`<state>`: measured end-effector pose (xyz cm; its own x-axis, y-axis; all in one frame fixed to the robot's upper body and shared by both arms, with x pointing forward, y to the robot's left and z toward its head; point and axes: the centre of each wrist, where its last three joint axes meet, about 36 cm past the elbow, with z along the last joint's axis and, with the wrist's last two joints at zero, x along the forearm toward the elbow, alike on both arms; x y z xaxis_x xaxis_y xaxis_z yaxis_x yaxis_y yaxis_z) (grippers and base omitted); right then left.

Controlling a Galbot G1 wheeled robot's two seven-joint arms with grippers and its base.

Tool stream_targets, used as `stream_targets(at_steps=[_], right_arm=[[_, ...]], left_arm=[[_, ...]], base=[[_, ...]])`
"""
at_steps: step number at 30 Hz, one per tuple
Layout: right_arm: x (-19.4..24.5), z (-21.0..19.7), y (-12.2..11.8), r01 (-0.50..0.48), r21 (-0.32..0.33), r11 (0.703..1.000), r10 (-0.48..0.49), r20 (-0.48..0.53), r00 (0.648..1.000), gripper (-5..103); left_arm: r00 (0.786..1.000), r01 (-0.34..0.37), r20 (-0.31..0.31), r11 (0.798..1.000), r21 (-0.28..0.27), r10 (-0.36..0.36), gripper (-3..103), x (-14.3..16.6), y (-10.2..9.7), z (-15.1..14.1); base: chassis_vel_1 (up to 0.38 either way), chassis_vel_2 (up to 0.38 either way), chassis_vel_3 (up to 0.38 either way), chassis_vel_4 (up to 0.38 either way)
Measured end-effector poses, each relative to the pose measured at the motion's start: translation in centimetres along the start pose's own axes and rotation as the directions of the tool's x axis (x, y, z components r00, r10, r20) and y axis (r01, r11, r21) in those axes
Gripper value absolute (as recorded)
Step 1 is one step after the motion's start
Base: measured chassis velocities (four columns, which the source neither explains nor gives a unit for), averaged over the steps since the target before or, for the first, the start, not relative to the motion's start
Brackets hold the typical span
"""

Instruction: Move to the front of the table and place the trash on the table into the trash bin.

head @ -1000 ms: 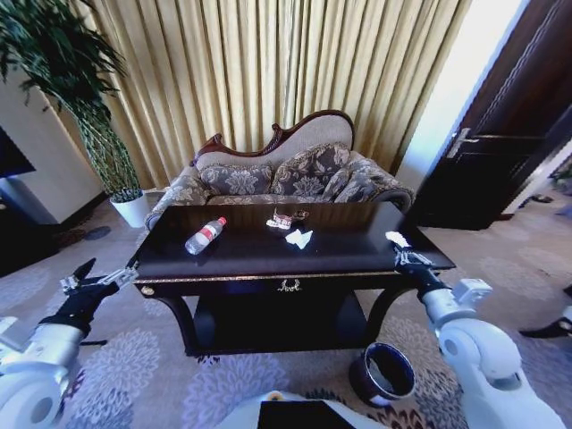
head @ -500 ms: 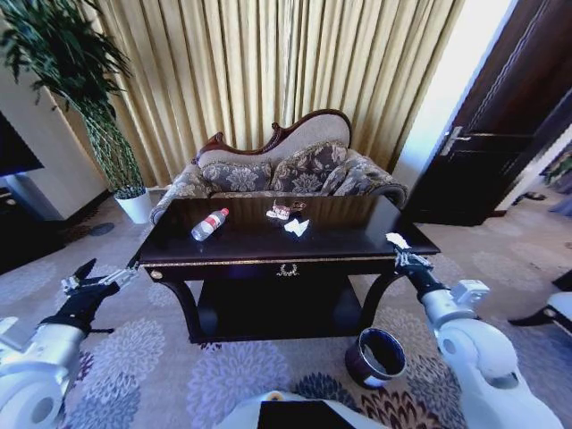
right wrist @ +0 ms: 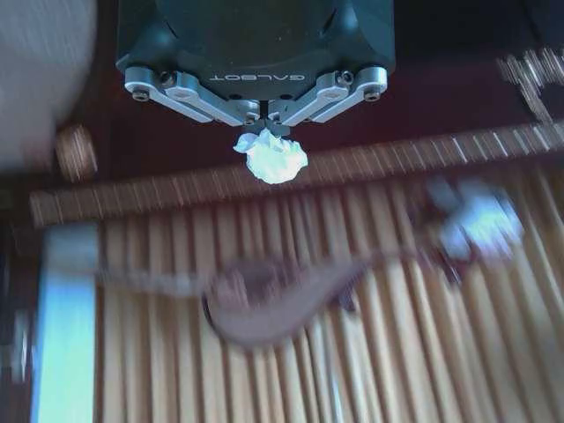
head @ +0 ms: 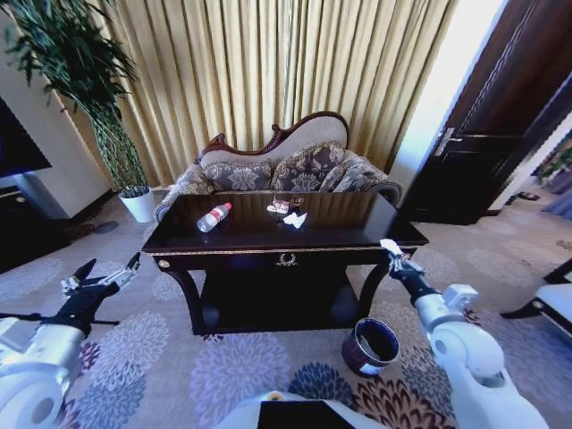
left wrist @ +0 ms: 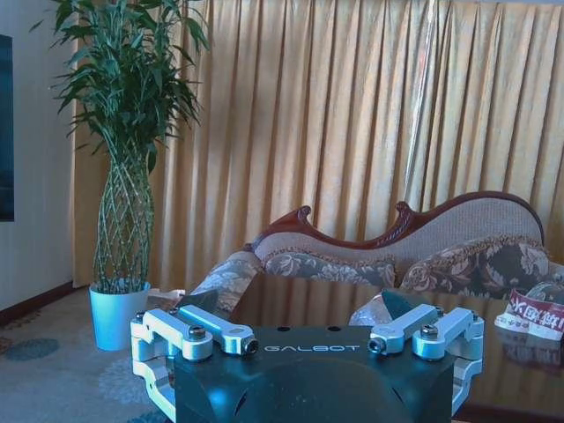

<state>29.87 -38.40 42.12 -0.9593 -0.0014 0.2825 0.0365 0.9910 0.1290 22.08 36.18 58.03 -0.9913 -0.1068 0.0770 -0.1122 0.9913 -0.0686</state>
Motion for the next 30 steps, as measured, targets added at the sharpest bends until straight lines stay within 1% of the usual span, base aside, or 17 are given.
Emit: stream_targets(at_steps=[1, 2, 5, 6, 8, 10, 11, 13, 14, 15, 18, 20, 21, 22, 23, 26, 30], right_arm=[[-0.1, 1.6, -0.9, -0.012, -0.013, 1.0, 0.012, -0.036, 0.999, 0], [-0.1, 1.6, -0.9, -0.012, -0.013, 1.0, 0.012, -0.036, 0.999, 0], [-0.7, 7.6, -3.7, -0.081, -0.049, 0.995, 0.073, -0.16, 0.984, 0], [-0.7, 7.6, -3.7, -0.081, -0.049, 0.995, 0.073, -0.16, 0.984, 0], [-1.3, 10.6, -4.9, -0.121, -0.074, 0.99, 0.102, -0.225, 0.969, 0], [-1.5, 11.2, -5.1, -0.13, -0.083, 0.988, 0.107, -0.239, 0.965, 0], [-2.2, 12.6, -5.5, -0.151, -0.091, 0.984, 0.122, -0.269, 0.955, 0], [-2.5, 13.0, -5.8, -0.159, -0.09, 0.983, 0.129, -0.28, 0.951, 0], [-3.5, 14.3, -6.6, -0.182, -0.077, 0.98, 0.15, -0.313, 0.938, 0], [-3.5, 14.3, -6.6, -0.182, -0.077, 0.98, 0.15, -0.313, 0.938, 0], [-4.8, 15.6, -7.9, -0.211, -0.053, 0.976, 0.18, -0.349, 0.92, 0], [-6.3, 16.9, -9.5, -0.247, -0.005, 0.969, 0.226, -0.385, 0.895, 0], [-6.3, 16.9, -9.5, -0.247, -0.005, 0.969, 0.226, -0.385, 0.895, 0], [-6.9, 17.5, -10.2, -0.266, 0.019, 0.964, 0.252, -0.398, 0.882, 0], [-6.9, 17.5, -10.2, -0.266, 0.019, 0.964, 0.252, -0.398, 0.882, 0], [-7.7, 18.4, -11.1, -0.285, 0.065, 0.956, 0.285, -0.424, 0.86, 0], [-8.3, 19.2, -11.4, -0.285, 0.096, 0.954, 0.298, -0.449, 0.842, 0]], left_arm=[[1.0, -0.001, 0.001, 1.0, -0.001, 0.001, 100, 0.0, 0.0, 0.0], [1.0, -0.001, 0.001, 1.0, -0.001, 0.001, 100, 0.0, 0.0, 0.0], [1.0, 0.0, 0.004, 1.0, -0.001, 0.0, 100, 0.0, 0.0, 0.0], [1.0, 0.0, 0.004, 1.0, -0.001, 0.0, 100, 0.0, 0.0, 0.0], [1.0, 0.003, 0.007, 1.0, 0.004, -0.003, 100, 0.0, 0.0, 0.0], [1.0, 0.004, 0.013, 1.0, 0.004, -0.004, 100, 0.0, 0.0, 0.0], [1.0, 0.004, 0.023, 1.0, 0.006, -0.004, 100, 0.1, 0.0, 0.1], [1.0, 0.003, 0.024, 1.0, 0.006, -0.003, 100, 0.1, 0.0, 0.1], [1.0, 0.0, 0.027, 1.0, 0.005, 0.0, 100, 0.1, 0.0, 0.1], [1.0, 0.0, 0.027, 1.0, 0.005, 0.0, 100, 0.1, 0.0, 0.1], [1.0, 0.001, 0.028, 1.0, 0.004, -0.002, 100, 0.1, 0.0, 0.1], [1.0, 0.002, 0.031, 1.0, 0.006, -0.002, 100, 0.2, 0.1, 0.1], [1.0, 0.002, 0.031, 1.0, 0.006, -0.002, 100, 0.2, 0.1, 0.1], [0.999, 0.002, 0.034, 1.0, 0.007, -0.002, 100, 0.2, 0.1, 0.2], [0.999, 0.002, 0.034, 1.0, 0.007, -0.002, 100, 0.2, 0.1, 0.2], [0.999, 0.002, 0.04, 1.0, 0.01, -0.003, 100, 0.2, 0.1, 0.2], [0.999, 0.001, 0.044, 1.0, 0.011, -0.001, 100, 0.1, 0.1, 0.1]], base=[[0.0, 0.0, 0.0, 0.0], [0.0, 0.0, 0.0, 0.0], [0.0, 0.0, 0.0, 0.0], [0.0, 0.0, 0.0, 0.0], [0.0, 0.0, 0.0, 0.0], [0.0, 0.0, 0.0, 0.0], [0.0, 0.0, 0.0, 0.0], [0.0, 0.0, 0.0, 0.0], [0.0, 0.0, 0.0, 0.0], [0.0, 0.0, 0.0, 0.0], [0.0, 0.0, 0.0, 0.0], [0.0, 0.0, 0.0, 0.0], [0.0, 0.0, 0.0, 0.0], [0.0, 0.0, 0.0, 0.0], [0.0, 0.0, 0.0, 0.0], [0.0, 0.0, 0.0, 0.0], [0.0, 0.0, 0.0, 0.0]])
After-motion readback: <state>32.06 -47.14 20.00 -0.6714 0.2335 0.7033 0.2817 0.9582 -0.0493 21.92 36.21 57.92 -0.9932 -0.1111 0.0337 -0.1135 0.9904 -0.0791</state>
